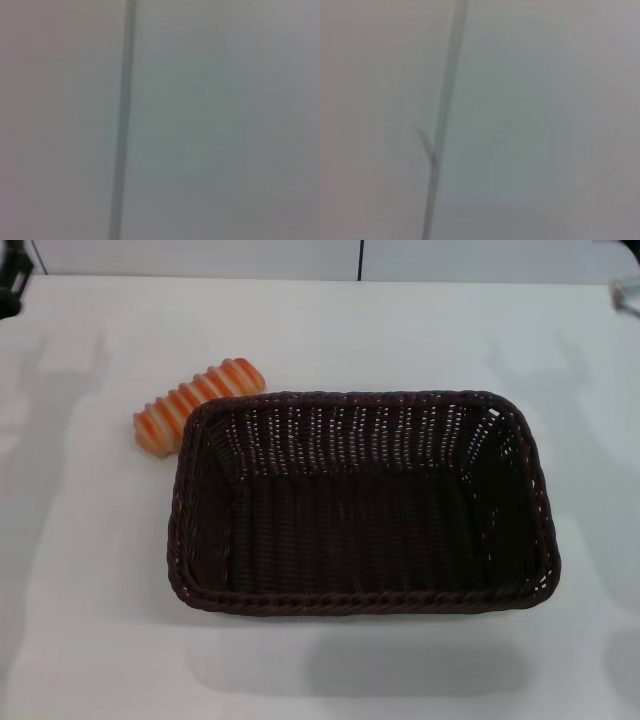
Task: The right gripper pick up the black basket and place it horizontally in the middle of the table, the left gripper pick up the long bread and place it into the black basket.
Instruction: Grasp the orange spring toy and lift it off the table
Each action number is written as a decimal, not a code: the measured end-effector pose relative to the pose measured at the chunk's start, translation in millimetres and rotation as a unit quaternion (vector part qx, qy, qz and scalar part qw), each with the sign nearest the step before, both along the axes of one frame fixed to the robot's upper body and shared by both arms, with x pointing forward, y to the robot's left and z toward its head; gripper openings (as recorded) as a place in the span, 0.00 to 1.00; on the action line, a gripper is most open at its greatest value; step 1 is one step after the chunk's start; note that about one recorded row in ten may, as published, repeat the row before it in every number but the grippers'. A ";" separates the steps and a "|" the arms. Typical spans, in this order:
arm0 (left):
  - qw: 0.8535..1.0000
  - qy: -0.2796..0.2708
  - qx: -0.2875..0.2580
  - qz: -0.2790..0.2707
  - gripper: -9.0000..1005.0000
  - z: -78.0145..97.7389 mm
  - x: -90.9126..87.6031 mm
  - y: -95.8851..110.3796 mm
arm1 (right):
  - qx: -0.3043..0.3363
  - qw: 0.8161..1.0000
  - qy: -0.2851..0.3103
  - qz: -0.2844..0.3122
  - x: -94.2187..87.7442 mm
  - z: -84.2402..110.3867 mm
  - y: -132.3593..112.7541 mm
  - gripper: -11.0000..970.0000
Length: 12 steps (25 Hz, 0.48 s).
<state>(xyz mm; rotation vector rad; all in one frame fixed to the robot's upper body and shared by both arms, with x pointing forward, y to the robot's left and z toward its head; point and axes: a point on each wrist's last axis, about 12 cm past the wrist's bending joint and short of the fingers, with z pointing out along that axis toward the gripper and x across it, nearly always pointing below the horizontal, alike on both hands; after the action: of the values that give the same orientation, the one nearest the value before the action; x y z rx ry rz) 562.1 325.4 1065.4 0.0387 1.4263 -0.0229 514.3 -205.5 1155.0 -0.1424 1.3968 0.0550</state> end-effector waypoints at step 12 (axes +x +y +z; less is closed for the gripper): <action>0.959 0.158 0.126 -0.197 0.78 59.9 40.3 -2.0 | 0.036 0.996 0.063 -0.051 -39.3 -62.2 -35.2 0.87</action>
<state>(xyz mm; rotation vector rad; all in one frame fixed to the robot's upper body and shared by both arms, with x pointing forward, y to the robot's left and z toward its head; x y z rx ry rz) 602.3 323.4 1125.2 0.5511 1.7148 -0.1816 475.1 -240.7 1092.8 -0.0073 1.5231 0.0312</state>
